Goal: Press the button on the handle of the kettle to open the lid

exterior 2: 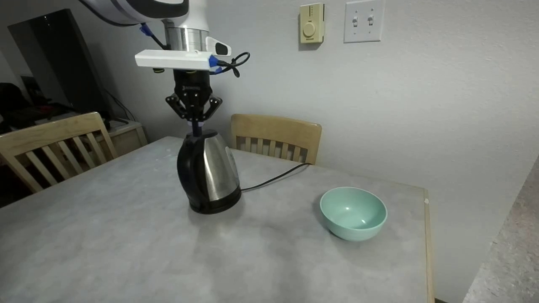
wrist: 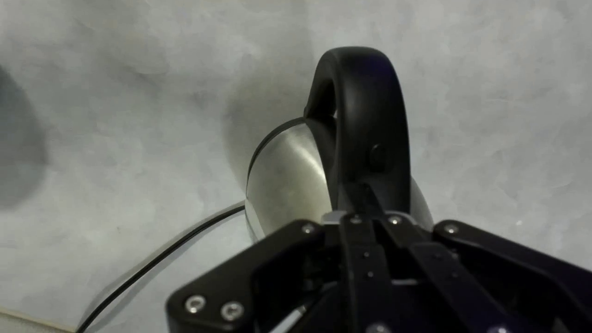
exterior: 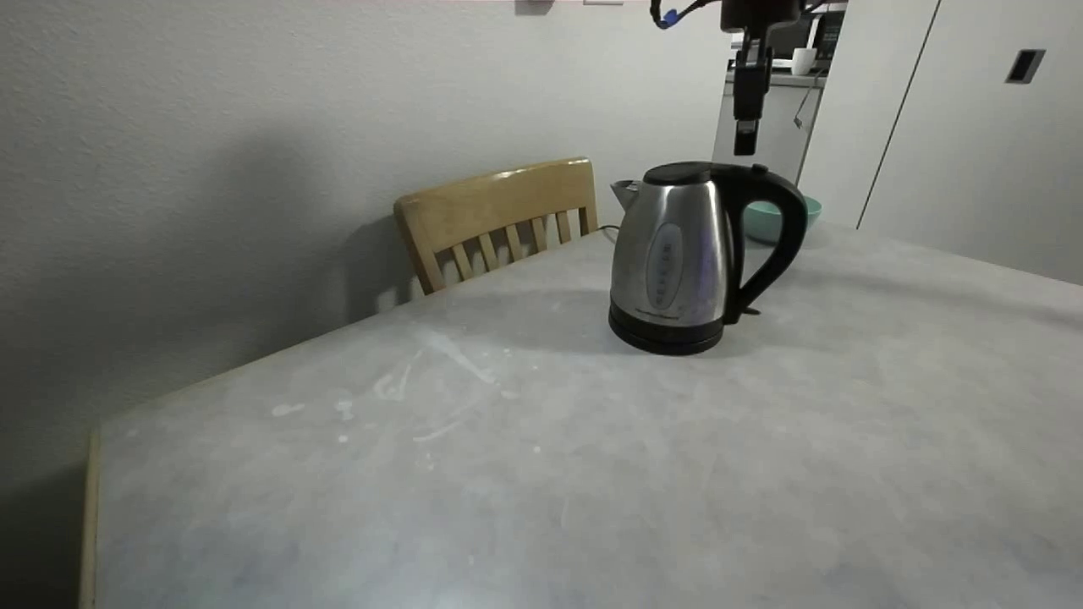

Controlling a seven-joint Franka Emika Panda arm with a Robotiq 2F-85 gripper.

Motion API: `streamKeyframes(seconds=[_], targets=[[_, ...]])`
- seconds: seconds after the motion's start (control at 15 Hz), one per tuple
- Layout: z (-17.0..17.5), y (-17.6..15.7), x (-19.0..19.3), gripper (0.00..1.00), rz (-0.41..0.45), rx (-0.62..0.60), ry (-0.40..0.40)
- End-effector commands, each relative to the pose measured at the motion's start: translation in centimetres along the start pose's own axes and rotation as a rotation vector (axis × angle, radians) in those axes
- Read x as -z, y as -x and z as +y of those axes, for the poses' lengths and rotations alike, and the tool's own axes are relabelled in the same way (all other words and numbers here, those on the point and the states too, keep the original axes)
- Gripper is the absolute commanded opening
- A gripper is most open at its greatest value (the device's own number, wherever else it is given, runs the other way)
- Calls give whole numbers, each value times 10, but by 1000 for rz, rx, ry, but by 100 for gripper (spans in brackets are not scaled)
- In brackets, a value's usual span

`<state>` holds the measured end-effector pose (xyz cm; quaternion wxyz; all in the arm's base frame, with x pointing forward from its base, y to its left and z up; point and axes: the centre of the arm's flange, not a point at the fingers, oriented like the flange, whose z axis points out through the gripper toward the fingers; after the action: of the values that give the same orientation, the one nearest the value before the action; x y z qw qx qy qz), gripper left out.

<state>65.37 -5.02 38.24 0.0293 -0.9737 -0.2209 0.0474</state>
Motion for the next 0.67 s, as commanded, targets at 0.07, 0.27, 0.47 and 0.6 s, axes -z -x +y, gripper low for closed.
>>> streamKeyframes(seconds=[0.07, 0.27, 0.47, 0.6], targets=[[-4, 9, 14, 0, 22, -53, 55], [-9, 14, 24, 0, 33, -68, 58], [-16, 19, 37, 0, 43, -89, 59], [-18, 23, 42, 0, 25, -124, 48]])
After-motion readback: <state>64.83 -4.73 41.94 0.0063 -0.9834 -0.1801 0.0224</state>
